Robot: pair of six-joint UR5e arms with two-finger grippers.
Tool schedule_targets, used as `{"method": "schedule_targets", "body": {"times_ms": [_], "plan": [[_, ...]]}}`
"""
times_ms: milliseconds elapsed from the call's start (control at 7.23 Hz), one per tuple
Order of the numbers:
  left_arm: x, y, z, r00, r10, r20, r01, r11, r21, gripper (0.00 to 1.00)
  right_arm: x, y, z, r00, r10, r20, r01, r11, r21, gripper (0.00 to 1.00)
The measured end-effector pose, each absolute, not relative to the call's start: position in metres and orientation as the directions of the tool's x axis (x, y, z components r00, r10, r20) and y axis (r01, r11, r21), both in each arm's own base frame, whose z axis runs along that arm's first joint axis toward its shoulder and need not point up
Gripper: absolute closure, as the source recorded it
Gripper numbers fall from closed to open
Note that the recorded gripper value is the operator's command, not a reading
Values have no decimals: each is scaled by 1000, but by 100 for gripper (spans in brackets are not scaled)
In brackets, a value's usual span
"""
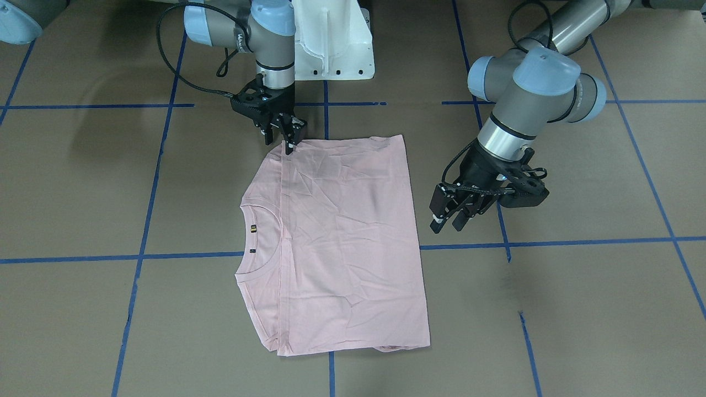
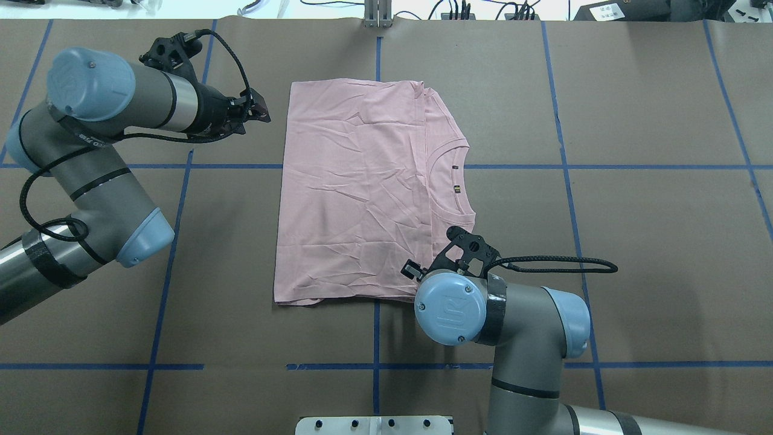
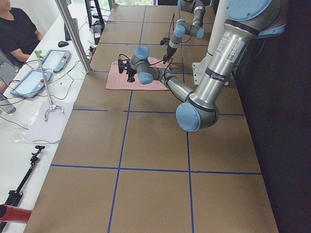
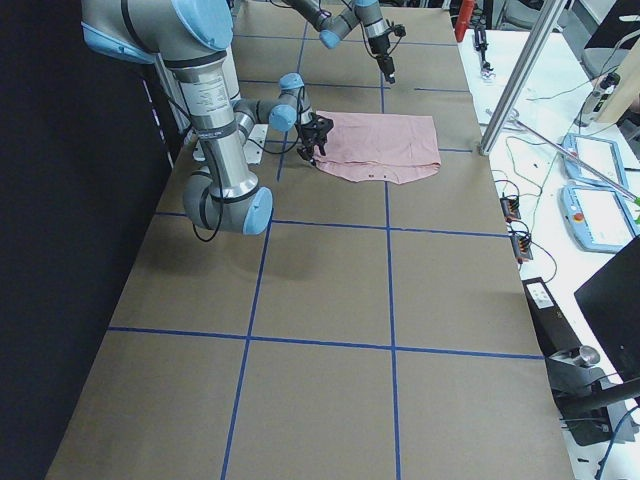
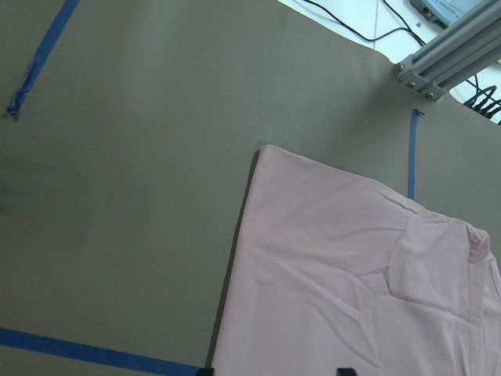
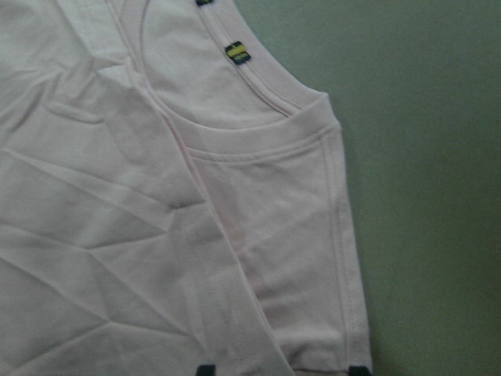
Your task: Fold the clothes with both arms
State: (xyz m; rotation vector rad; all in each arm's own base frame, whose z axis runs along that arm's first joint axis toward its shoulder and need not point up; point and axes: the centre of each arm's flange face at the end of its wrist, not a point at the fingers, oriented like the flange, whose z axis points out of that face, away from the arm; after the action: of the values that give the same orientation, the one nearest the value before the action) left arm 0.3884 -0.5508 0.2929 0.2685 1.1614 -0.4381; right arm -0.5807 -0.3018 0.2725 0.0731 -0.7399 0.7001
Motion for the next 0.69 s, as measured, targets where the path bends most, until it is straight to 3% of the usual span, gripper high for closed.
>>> {"method": "schedule_targets", "body": {"times_ms": [138, 691], "plan": [[389, -551, 293, 325, -200, -925, 467, 884, -27, 39, -582, -300, 274, 520, 568, 638, -615, 767, -183, 42], [387, -550, 290, 314, -208, -926, 472, 881, -37, 39, -585, -304, 274, 522, 570, 635, -618, 765, -179, 41]]}}
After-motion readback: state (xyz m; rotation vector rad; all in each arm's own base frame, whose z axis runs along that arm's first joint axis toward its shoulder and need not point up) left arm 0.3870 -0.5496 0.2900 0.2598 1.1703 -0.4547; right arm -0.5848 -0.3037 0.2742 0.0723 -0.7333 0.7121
